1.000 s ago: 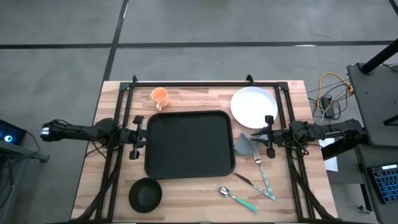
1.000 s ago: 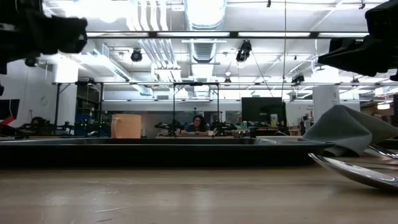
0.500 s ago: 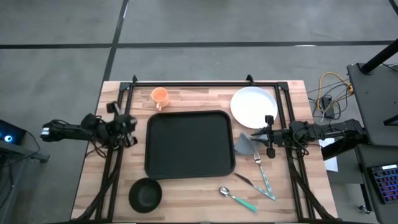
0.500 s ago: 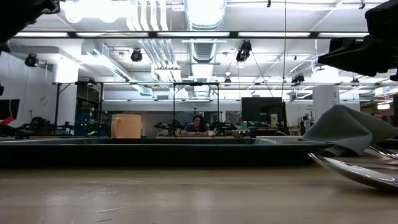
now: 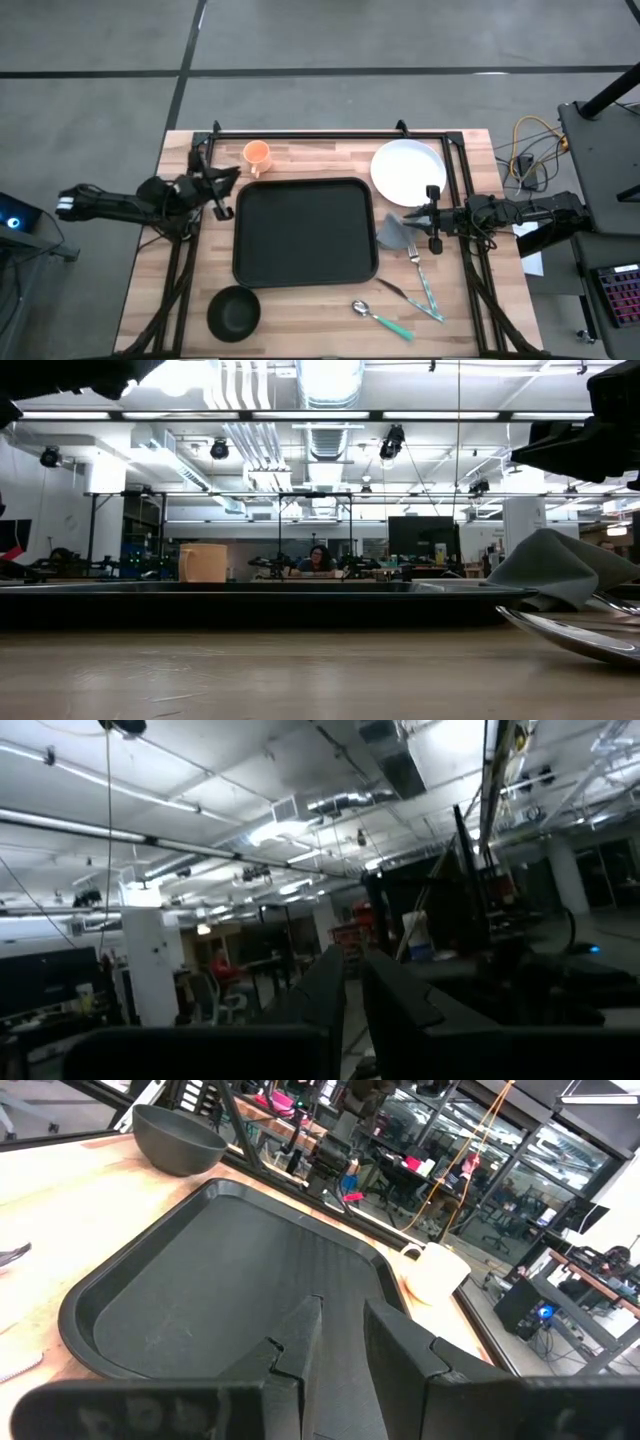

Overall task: Set up tray
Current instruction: Put the orange cup on the black tray

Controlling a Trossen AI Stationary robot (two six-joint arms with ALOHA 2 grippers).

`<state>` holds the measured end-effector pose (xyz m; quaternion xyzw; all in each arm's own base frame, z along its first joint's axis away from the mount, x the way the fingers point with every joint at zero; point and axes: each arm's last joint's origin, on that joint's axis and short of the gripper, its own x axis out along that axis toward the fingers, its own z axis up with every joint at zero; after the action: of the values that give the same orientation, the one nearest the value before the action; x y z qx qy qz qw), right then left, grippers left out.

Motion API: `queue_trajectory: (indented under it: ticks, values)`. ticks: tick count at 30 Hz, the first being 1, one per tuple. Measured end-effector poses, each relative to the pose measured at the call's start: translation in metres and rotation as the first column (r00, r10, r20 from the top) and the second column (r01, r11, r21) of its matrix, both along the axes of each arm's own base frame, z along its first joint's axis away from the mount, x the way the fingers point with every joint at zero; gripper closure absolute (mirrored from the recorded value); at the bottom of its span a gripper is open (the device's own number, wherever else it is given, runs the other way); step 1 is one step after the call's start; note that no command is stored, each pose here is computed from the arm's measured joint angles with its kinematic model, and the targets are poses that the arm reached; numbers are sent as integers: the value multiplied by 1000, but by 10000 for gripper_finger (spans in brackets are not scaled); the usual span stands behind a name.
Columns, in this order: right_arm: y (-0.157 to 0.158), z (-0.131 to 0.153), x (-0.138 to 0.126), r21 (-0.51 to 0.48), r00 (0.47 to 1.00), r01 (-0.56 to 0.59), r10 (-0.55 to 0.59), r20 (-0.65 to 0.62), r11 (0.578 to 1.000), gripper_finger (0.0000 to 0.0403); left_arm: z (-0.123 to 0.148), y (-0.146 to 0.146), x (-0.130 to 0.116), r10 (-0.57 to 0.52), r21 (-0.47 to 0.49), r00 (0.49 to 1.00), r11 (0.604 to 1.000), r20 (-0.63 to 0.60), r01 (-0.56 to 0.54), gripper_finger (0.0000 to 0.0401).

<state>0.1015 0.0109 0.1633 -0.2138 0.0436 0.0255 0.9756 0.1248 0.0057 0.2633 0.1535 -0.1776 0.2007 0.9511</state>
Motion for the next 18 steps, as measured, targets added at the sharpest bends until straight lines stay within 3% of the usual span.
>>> queue_trajectory:
  ticks: [8, 13, 18]
  values:
    - [0, 0, 0, 0, 1000, 0, 0, 0, 1000, 335, -7, 0, 12, 46, 64, 996, 997, -83, -41, 379]
    - [0, 0, 0, 0, 1000, 0, 0, 0, 1000, 335, -2, 3, 14, 147, 8, 986, 989, -78, -146, 379]
    - [0, 0, 0, 0, 1000, 0, 0, 0, 1000, 335, -1, 7, 14, 278, -80, 956, 955, -94, -285, 379]
